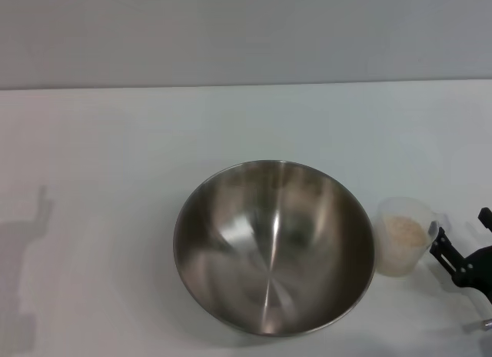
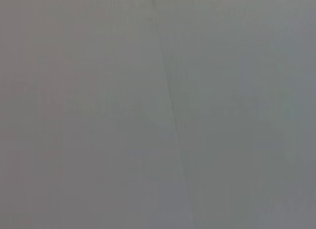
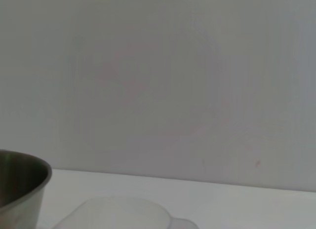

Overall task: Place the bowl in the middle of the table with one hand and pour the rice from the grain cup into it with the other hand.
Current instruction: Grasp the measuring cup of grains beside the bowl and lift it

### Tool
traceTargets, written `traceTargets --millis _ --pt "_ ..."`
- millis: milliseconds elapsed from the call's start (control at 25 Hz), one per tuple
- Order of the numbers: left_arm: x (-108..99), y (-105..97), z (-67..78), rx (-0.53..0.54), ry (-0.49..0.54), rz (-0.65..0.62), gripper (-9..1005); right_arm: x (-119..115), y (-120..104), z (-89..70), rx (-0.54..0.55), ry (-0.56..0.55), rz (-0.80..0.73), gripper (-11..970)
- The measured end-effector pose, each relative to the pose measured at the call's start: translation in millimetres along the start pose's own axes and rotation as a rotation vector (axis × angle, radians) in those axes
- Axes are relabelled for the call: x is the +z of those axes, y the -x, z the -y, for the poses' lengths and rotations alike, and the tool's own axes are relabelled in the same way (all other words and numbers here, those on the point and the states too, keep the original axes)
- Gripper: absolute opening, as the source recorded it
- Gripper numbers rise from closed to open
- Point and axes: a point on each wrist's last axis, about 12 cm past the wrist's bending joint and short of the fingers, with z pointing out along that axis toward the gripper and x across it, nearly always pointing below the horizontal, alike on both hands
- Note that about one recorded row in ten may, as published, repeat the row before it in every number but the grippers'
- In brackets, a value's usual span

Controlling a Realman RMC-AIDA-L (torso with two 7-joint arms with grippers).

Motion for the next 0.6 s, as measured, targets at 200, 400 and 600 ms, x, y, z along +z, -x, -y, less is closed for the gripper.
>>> traceTargets --millis 200,400,600 --pt "-0.1 -0.3 0.1 0.001 -0.002 -0.001 806 1.0 0.4 -0.6 0.003 0.001 0.002 811" --pt "0.5 -1.0 0.2 0.005 -0.005 -0.003 806 1.0 0.7 -1.0 0.004 0.002 0.004 811" --pt "1.2 -0.8 0.8 0.004 -0.008 -0.002 806 0.5 1.1 -2.6 0.002 0.005 0.01 776"
